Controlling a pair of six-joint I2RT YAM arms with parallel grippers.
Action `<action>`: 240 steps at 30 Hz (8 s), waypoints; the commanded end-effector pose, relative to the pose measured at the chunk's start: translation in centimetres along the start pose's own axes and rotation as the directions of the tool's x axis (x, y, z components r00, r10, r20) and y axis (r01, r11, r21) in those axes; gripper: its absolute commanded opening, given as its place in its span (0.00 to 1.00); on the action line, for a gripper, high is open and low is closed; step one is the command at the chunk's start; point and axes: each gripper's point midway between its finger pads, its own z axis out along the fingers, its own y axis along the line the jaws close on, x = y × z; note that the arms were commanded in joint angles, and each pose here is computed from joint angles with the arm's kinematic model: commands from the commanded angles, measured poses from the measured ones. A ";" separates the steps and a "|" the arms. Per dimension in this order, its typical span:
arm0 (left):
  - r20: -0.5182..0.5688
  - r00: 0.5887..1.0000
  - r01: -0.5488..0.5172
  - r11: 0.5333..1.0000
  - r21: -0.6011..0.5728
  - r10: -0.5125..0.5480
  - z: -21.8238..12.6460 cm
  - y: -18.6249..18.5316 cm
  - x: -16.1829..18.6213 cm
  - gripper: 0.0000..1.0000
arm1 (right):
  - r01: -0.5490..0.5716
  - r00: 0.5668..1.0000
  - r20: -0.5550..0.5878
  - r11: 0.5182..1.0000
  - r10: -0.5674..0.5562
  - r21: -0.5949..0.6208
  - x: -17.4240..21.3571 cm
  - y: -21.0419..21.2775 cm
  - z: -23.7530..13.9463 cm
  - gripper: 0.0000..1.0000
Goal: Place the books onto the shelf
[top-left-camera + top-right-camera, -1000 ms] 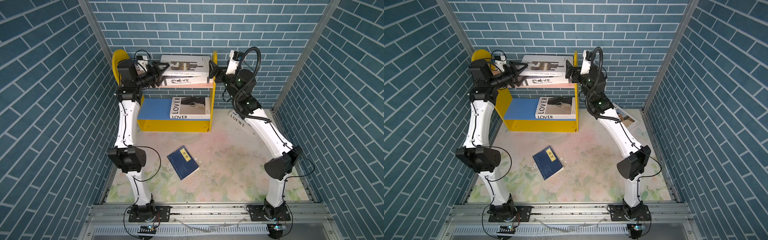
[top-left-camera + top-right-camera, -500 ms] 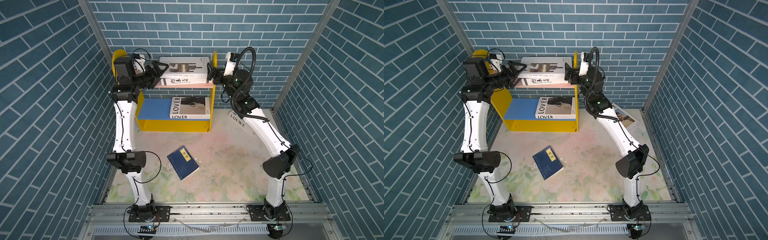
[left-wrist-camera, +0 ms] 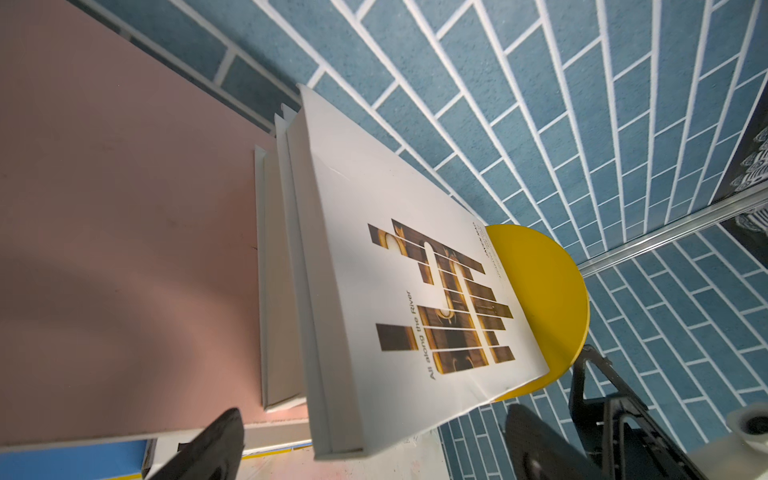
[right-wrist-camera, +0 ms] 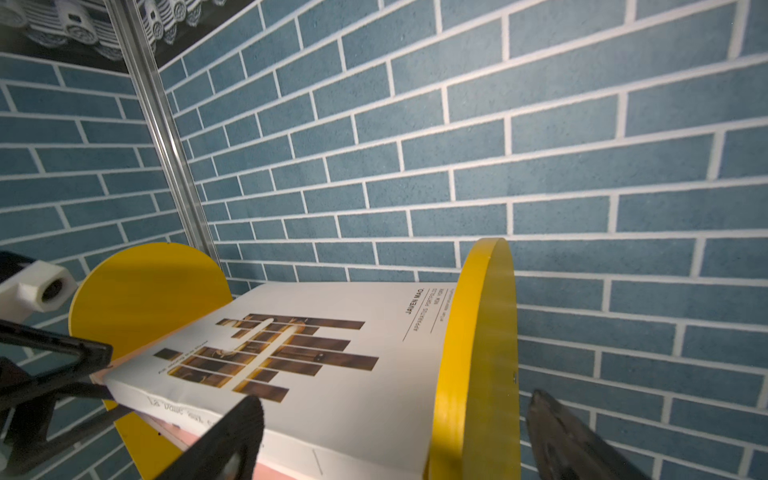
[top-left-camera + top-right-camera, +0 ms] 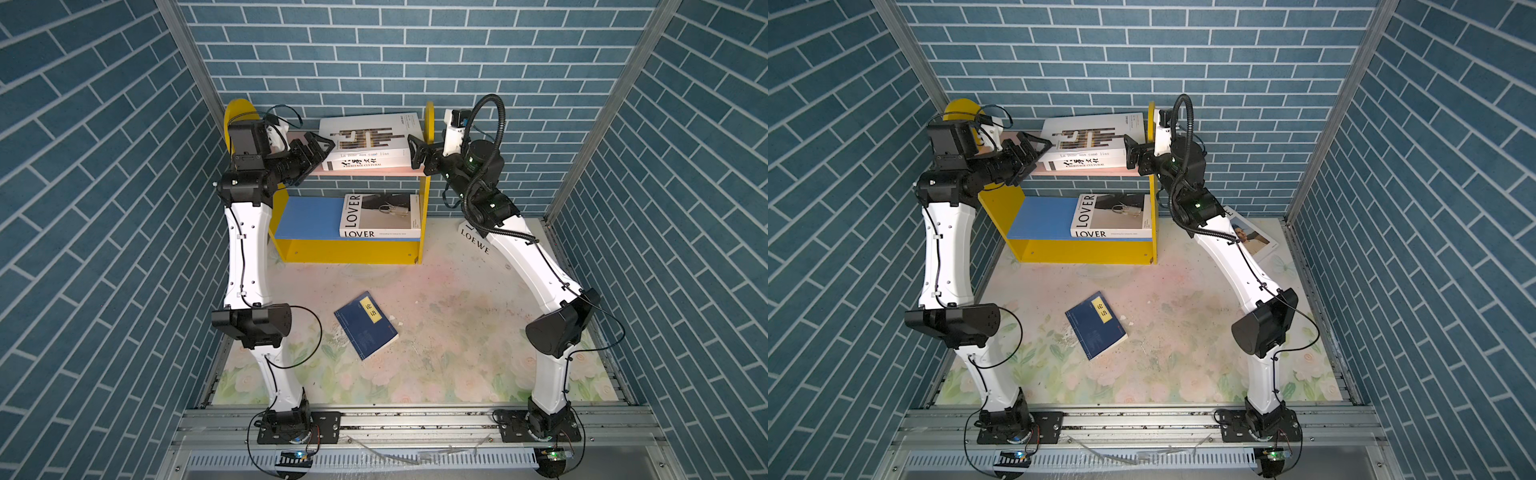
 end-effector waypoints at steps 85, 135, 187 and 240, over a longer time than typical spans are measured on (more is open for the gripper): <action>0.156 0.925 -0.355 0.935 0.027 0.347 -0.5 -1.5 -3.2 0.72 | 0.015 0.998 -0.059 0.998 -0.011 0.061 1.9 -2.5 1.8 0.68; 0.007 0.959 0.240 0.828 0.508 -0.282 8.4 -0.7 -6.0 0.80 | -0.046 0.997 0.077 0.977 0.031 0.209 -5.0 -3.5 -8.3 0.93; 0.122 0.952 -0.290 0.955 0.056 0.282 -7.9 -5.3 11.5 1.00 | -0.036 0.929 -0.251 0.740 0.272 0.671 7.5 -23.1 -15.8 0.98; -0.398 0.746 -0.647 0.723 -0.241 0.535 13.5 -1.1 37.3 1.00 | -0.554 0.399 -0.417 0.578 0.816 0.600 39.8 -45.8 -13.7 0.96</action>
